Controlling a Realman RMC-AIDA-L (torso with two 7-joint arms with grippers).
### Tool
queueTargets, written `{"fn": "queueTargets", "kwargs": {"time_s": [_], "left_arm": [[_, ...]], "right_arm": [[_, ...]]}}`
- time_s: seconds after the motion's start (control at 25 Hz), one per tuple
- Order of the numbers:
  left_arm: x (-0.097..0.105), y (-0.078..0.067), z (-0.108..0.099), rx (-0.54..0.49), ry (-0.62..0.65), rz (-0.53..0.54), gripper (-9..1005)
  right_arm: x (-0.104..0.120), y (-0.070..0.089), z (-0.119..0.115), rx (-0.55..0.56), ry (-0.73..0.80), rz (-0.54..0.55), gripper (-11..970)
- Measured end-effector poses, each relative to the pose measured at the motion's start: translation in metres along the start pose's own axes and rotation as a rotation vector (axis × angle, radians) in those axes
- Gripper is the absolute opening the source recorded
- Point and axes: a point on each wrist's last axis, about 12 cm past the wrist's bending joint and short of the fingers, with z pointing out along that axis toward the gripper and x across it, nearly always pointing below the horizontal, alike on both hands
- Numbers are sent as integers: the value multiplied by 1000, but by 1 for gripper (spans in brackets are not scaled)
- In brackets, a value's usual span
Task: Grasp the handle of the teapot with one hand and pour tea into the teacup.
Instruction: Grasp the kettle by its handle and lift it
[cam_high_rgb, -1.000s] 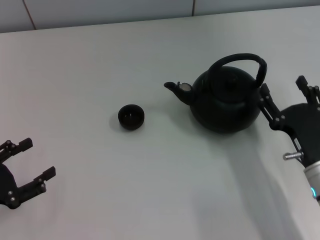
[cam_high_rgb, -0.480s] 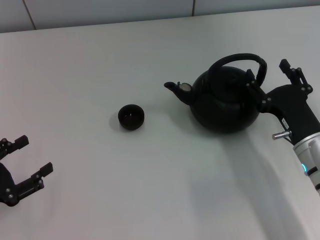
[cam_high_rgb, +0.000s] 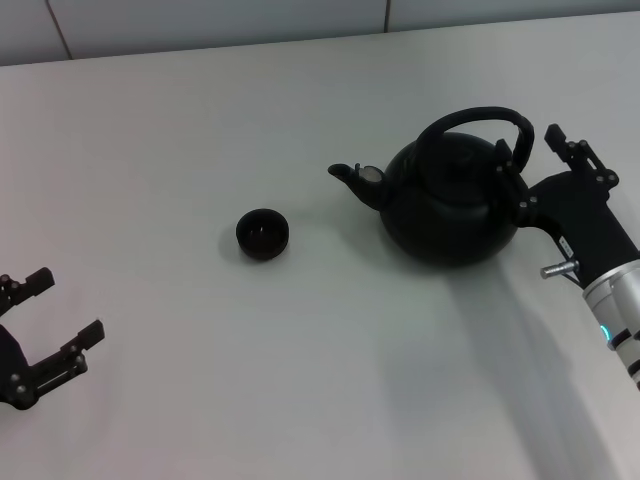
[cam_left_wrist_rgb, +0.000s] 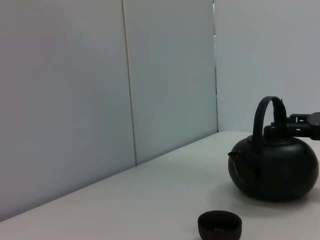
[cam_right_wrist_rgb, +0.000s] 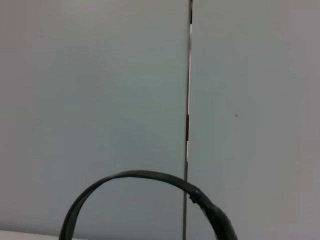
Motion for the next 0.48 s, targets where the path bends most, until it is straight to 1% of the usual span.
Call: {"fn": "queueTargets", "kwargs": {"time_s": [0.2,0.28,0.48], "left_arm": [[1,-1,-2,-9,1,-5,800],[1,-1,-3,-11,2,-5,800],[1,-1,-3,-12,1,-8,800]], "right_arm": [[0,0,1,-5,6,-5,646],[1,0,2,-7,9,-5,408],[1,2,2,-12,8,-3,203]]}}
